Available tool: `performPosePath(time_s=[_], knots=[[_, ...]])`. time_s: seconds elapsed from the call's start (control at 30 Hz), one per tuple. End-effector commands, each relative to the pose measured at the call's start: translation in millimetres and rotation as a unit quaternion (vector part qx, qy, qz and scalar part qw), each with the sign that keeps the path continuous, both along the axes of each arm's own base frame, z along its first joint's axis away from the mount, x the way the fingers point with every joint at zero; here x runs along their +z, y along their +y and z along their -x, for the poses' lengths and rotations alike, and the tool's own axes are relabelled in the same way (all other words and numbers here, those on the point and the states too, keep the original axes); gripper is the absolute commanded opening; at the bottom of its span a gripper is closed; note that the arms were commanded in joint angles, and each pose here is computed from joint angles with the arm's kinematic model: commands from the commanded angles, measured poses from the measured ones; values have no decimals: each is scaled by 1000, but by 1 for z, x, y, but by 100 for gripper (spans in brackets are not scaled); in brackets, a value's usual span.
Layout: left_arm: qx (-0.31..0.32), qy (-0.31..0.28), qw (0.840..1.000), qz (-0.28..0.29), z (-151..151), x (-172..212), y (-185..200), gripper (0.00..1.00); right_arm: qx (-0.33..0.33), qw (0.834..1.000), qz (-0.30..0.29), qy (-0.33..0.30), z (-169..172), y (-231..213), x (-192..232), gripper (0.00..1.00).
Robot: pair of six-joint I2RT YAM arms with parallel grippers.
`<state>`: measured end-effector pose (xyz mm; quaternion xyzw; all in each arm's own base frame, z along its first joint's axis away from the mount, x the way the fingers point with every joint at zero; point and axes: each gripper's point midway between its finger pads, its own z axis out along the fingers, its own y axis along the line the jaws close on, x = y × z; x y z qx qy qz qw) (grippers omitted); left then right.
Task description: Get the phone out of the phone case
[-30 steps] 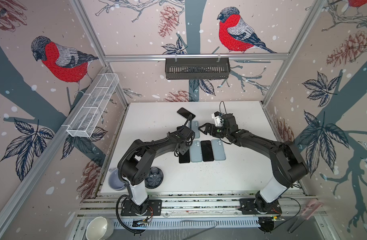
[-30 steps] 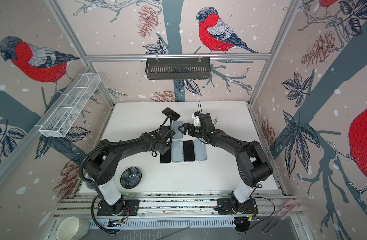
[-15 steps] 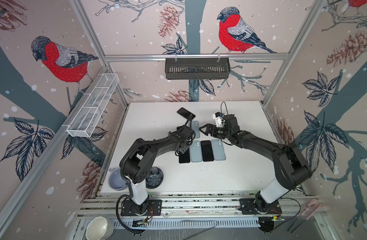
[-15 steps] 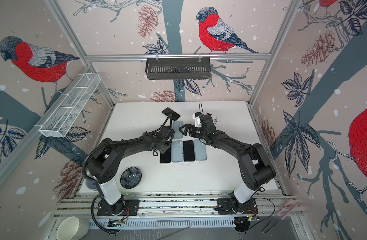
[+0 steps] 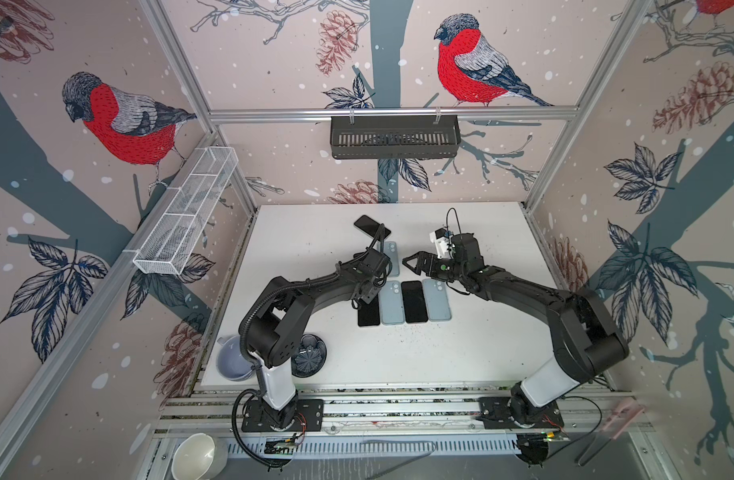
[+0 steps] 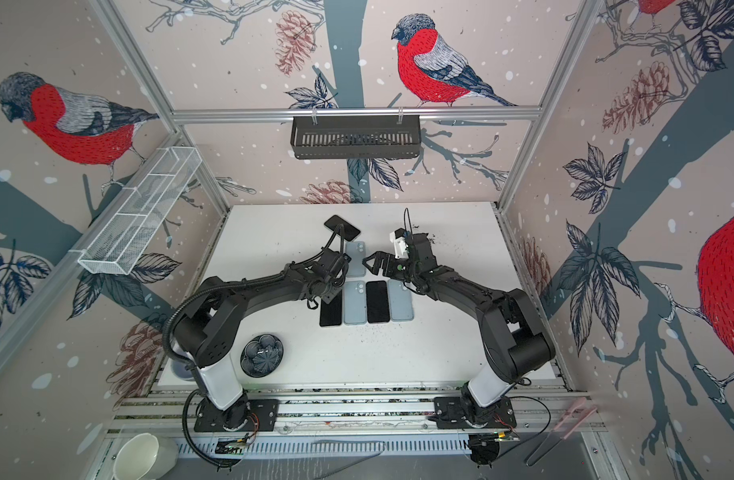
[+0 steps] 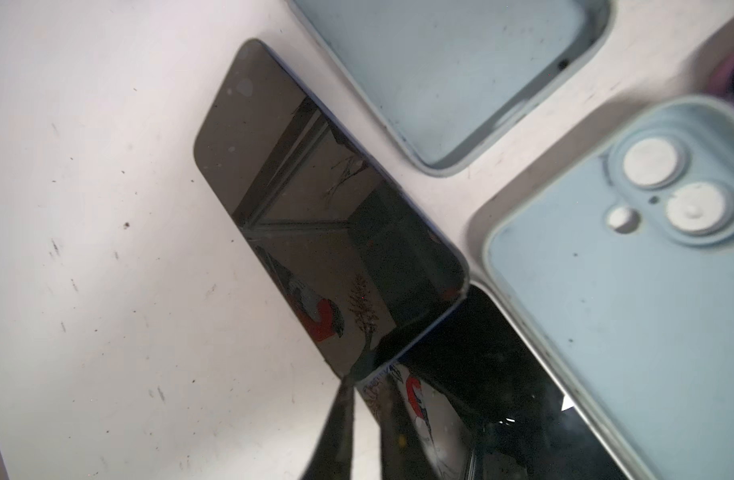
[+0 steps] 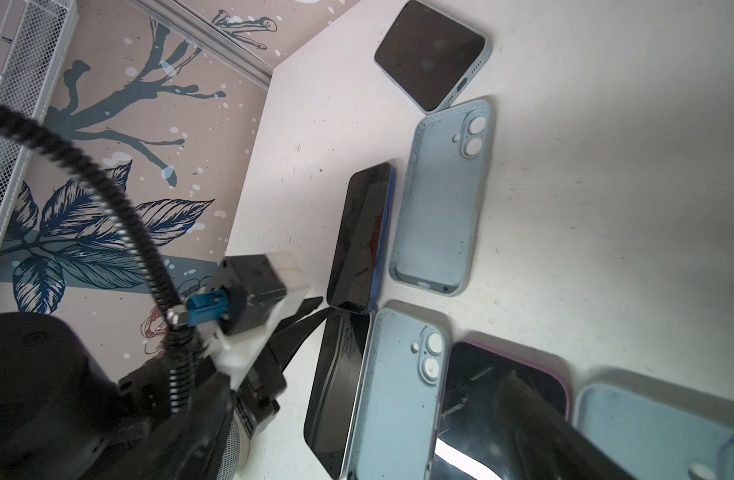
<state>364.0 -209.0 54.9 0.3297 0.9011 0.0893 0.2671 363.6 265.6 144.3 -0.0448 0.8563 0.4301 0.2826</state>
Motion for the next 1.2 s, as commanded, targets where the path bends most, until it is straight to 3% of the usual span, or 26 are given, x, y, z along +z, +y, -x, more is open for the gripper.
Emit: performPosePath(time_s=[0.0,0.1,0.53,0.93,1.17], knots=[[-1,7,1000,24,6,10,-4,33,3,1000,-9,-18,-1,-3,8,100],[-2,24,1000,18,13,7,0,41,2,1000,-13,-16,-1,-6,7,100],[3,75,997,-7,24,-19,3,37,-7,1000,-18,-5,-1,-18,-4,100],[44,11,998,-43,-2,-14,19,34,-7,1000,-30,1,-1,-20,-8,100],[59,4,998,-28,-20,-17,22,34,4,998,-63,21,1,-14,-15,100]])
